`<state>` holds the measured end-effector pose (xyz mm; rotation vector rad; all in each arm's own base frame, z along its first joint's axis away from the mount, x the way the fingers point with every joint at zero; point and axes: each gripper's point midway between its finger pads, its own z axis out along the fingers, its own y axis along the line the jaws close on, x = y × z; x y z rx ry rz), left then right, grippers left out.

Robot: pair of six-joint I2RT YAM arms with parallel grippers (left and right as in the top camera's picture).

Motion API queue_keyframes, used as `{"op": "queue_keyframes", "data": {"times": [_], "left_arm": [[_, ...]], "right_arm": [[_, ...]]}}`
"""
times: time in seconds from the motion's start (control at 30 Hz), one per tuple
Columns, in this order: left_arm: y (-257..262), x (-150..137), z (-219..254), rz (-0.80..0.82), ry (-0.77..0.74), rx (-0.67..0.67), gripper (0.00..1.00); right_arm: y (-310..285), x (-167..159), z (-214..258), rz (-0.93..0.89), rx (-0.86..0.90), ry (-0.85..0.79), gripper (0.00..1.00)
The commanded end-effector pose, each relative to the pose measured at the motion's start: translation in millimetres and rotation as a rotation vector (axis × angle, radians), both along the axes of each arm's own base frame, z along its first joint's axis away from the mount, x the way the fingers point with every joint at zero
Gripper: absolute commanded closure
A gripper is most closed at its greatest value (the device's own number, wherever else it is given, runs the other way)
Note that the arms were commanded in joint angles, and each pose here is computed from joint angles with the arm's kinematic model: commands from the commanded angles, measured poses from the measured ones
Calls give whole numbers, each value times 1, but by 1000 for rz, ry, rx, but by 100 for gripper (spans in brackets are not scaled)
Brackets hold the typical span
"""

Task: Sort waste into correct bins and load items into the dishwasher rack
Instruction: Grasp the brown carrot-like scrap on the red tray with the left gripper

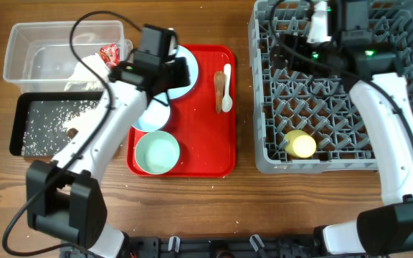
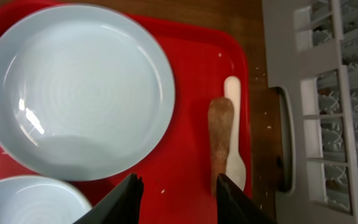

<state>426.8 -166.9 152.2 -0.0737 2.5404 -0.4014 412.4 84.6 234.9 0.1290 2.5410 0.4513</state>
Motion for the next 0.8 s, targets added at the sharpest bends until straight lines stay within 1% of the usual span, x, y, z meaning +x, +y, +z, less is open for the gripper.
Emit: {"op": "queue_keyframes", "data": {"times": [0.0, 0.1, 0.2, 0.27, 0.3, 0.4, 0.43, 0.47, 0.6, 0.67, 0.7, 0.77], "left_arm": [[-18, 19, 1, 3, -76, 106, 59], [-48, 38, -14, -78, -61, 144, 57], [-72, 51, -46, -142, 9, 218, 55], [-84, 51, -69, -178, 45, 246, 54], [-89, 50, -82, -190, 58, 252, 49], [-107, 44, -111, -227, 83, 267, 48], [-110, 43, -117, -233, 87, 270, 49], [-111, 42, -122, -229, 92, 273, 52], [-108, 41, -142, -176, 133, 266, 54], [-104, 36, -153, -170, 167, 279, 60], [-102, 35, -154, -156, 175, 283, 64], [-102, 34, -154, -157, 176, 284, 67]], "right_arm": [[-32, -6, 10, -78, -39, -2, 5], [-45, -16, 4, -95, -51, 45, 4], [-48, -23, -1, -82, -77, 77, 4], [-50, -26, -3, -85, -84, 91, 4], [-50, -28, -4, -85, -84, 99, 3], [-49, -34, -7, -83, -85, 127, 3], [-49, -36, -8, -83, -85, 136, 4], [-49, -38, -9, -83, -86, 144, 3], [-50, -42, -11, -82, -87, 164, 3], [-50, -42, -11, -82, -87, 165, 3], [-50, -42, -11, -82, -87, 164, 3], [-50, -41, -11, -82, -87, 161, 3]]}}
